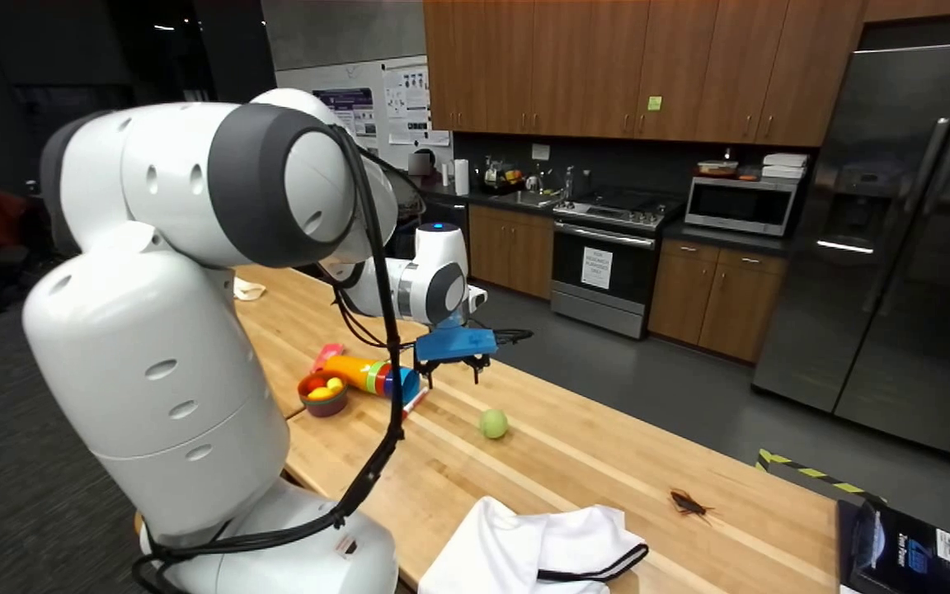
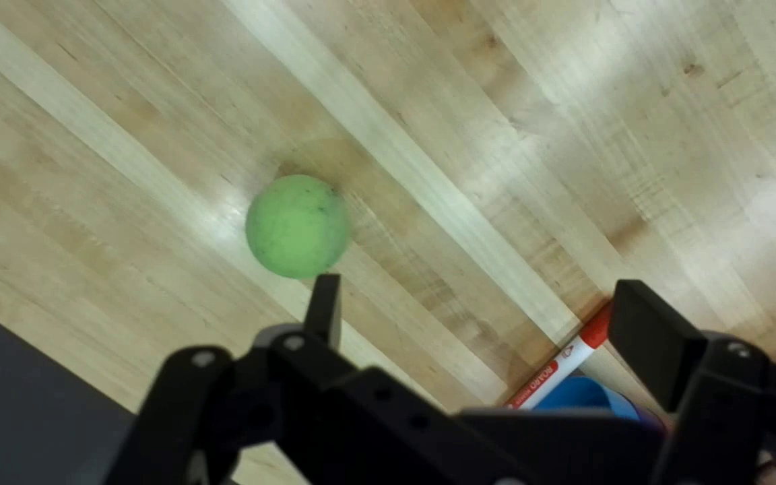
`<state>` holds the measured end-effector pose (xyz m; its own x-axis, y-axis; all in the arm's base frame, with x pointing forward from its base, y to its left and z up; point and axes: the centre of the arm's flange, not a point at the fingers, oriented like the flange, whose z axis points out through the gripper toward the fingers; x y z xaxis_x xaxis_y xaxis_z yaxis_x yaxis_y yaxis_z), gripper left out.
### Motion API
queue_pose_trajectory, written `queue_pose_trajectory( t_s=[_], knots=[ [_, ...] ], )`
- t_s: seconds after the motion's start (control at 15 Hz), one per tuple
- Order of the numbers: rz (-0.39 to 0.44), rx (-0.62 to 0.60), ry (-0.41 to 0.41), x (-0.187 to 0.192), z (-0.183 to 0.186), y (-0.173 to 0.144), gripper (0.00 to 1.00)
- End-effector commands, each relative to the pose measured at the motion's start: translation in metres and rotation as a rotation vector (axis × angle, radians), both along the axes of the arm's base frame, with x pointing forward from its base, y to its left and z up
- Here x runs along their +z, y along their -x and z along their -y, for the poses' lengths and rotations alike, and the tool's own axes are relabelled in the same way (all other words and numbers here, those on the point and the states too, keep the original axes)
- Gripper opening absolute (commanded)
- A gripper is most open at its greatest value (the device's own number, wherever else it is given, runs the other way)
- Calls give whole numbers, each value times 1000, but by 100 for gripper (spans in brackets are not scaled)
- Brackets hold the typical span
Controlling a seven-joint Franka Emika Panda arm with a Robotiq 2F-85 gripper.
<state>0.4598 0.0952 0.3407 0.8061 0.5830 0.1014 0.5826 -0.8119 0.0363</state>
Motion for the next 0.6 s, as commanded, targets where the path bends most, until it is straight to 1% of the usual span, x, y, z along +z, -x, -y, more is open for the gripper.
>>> queue_pose_trajectory(
  t_s=[0.0,0.13,0.2,0.27,0.4,0.53],
  knots=[
    [35,92,25,10,-44,4,100],
    [44,145,33,12,-63,-5,100],
    [51,161,46,9,-79,-11,100],
    [41,174,40,5,-89,-16,100],
    [29,160,43,-3,-107,-21,100],
    [1,87,30,-16,-121,-37,100]
  ],
)
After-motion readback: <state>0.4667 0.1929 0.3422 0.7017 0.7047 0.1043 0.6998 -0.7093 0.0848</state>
